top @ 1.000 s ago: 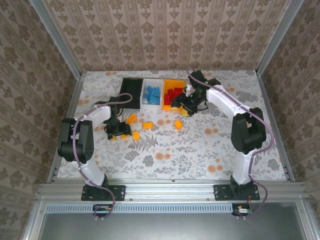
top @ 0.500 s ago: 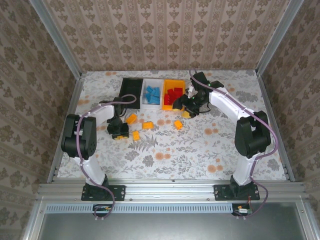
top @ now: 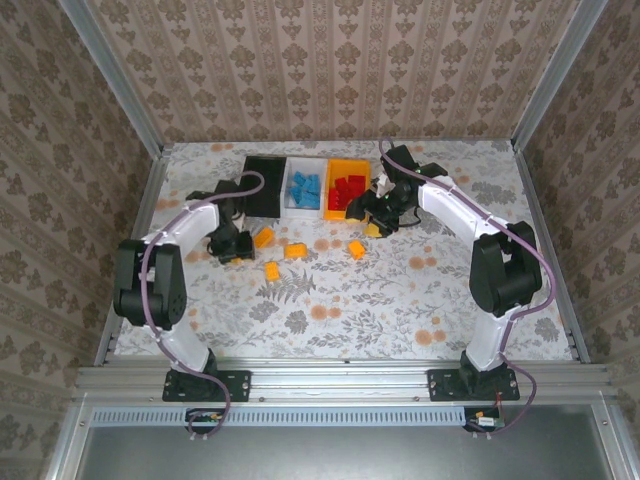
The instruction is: Sort the legos into containers by color
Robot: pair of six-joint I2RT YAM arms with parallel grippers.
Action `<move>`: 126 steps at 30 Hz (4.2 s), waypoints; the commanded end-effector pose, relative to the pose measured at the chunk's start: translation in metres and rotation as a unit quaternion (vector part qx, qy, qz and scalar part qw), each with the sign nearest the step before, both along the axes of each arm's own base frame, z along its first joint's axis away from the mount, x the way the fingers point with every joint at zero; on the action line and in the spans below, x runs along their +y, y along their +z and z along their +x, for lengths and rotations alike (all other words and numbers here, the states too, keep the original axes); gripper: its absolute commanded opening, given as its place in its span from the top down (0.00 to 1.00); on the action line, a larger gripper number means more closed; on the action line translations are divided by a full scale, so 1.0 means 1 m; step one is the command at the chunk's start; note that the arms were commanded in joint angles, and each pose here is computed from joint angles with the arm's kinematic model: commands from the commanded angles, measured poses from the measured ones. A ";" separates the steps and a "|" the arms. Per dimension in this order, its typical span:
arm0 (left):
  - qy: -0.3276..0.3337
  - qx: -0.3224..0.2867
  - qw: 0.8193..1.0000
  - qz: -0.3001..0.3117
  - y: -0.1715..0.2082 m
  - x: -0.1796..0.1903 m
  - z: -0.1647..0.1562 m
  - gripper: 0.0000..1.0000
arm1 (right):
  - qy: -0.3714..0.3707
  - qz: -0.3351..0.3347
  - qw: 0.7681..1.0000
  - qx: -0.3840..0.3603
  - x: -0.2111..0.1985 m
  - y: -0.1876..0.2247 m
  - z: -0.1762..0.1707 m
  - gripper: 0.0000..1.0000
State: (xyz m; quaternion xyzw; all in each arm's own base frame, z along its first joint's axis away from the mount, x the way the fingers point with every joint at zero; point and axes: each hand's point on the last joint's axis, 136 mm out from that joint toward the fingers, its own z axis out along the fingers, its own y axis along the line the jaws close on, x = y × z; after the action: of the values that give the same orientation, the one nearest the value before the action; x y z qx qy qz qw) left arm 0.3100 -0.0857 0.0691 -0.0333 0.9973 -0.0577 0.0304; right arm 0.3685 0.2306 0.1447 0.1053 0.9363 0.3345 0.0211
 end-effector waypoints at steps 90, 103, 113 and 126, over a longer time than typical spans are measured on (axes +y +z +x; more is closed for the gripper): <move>0.069 -0.104 0.982 -0.139 0.097 -0.009 -0.005 0.13 | -0.203 -0.125 0.959 0.153 -0.101 -0.137 0.099 0.51; 0.074 -0.104 0.982 -0.141 0.094 -0.006 -0.004 0.13 | -0.200 -0.093 0.967 0.123 -0.097 -0.105 0.094 0.63; 0.105 -0.109 0.972 -0.178 0.094 -0.005 0.004 0.13 | -0.183 -0.012 0.983 0.013 -0.080 -0.002 0.082 0.63; 0.140 -0.102 0.959 -0.225 0.090 -0.002 0.001 0.12 | -0.050 0.167 0.980 -0.095 0.078 0.079 0.125 0.63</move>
State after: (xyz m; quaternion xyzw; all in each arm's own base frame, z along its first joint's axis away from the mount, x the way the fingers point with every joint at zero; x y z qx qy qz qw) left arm 0.3159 -0.0844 0.1508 -0.1665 0.9437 -0.2557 0.1278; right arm 0.4843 0.2727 0.2147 0.1553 0.8742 0.4452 0.1163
